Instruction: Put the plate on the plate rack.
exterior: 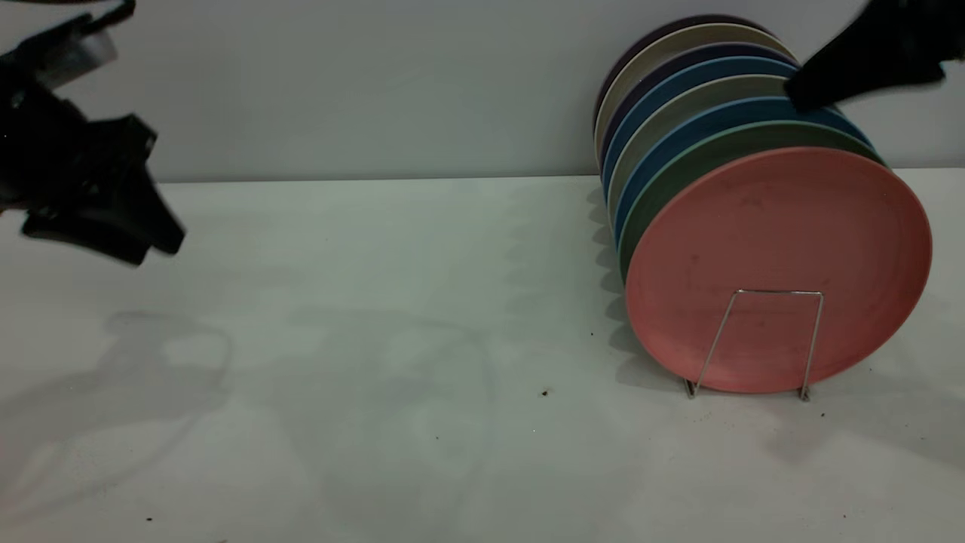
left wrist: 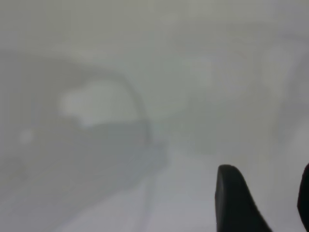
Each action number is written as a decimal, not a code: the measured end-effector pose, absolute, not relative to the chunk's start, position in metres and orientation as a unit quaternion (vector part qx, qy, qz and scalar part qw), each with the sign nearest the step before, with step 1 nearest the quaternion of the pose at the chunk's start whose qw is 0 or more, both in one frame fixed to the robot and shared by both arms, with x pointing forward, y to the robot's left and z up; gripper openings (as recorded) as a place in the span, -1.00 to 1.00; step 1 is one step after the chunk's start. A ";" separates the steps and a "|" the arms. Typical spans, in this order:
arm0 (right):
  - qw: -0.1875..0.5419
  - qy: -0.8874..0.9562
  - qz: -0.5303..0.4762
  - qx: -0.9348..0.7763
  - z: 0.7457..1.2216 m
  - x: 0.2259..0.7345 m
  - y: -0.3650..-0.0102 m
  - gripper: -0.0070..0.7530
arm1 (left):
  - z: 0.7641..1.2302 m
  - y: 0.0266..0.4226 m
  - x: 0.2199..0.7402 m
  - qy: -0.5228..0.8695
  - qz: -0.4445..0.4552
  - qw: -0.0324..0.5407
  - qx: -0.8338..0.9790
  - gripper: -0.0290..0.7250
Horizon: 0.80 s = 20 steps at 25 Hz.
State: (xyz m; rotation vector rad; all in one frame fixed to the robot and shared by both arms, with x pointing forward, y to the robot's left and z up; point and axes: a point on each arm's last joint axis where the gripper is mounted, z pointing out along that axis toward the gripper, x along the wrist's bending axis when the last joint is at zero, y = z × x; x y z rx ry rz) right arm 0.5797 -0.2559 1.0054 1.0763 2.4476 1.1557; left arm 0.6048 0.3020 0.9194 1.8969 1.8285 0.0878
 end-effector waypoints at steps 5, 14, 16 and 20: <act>-0.036 0.744 0.366 0.558 1.003 0.567 -0.255 -0.07 | 0.913 0.317 0.593 0.702 0.035 0.141 0.697 0.02; -0.005 0.759 0.207 0.618 1.017 0.536 -0.278 -0.06 | 0.986 0.339 0.564 0.715 0.133 0.049 0.685 0.02; 0.023 0.764 0.183 0.618 1.031 0.525 -0.284 -0.06 | 1.012 0.338 0.552 0.715 0.153 0.067 0.679 0.02; 0.043 0.772 0.170 0.611 1.063 0.495 -0.286 -0.06 | 1.053 0.330 0.515 0.705 0.173 0.119 0.678 0.02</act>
